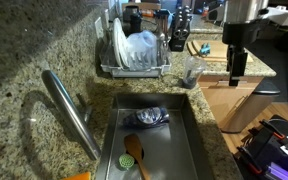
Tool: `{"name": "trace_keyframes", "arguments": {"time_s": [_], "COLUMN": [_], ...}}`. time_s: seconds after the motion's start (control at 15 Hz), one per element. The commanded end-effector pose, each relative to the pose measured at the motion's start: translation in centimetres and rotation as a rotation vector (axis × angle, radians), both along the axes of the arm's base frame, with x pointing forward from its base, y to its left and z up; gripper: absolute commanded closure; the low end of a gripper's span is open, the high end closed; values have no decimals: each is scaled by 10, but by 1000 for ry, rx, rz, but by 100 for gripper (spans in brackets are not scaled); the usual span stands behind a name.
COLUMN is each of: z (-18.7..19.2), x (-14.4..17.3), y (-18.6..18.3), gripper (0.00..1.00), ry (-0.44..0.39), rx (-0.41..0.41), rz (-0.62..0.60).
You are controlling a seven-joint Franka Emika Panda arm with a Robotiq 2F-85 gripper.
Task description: Open the faucet then close the faucet
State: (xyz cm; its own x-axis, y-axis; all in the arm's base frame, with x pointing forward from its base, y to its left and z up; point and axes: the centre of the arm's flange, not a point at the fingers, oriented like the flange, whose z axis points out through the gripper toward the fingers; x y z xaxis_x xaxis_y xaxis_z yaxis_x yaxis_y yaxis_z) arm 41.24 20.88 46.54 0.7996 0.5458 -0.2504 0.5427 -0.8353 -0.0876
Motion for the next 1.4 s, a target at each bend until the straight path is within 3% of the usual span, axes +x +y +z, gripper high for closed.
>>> {"name": "trace_keyframes", "arguments": {"time_s": [0.0,0.07,0.27,0.6,0.67,0.93,1.13,1.33], "z": [2,-10,-55,-112,-103,-114,-131,-113], "x": [6,25,59,55,43,42,51,57], "y": [-8,-7,43,134,109,115,154,199], "gripper": [0,0,0,0,0,0,0,0], "ry": [-43,-89,-178,-249,-228,-229,-321,-477], "rx": [-21,-16,34,101,97,85,285,406], "rz": [-59,-98,2,195,143,148,127,130]}}
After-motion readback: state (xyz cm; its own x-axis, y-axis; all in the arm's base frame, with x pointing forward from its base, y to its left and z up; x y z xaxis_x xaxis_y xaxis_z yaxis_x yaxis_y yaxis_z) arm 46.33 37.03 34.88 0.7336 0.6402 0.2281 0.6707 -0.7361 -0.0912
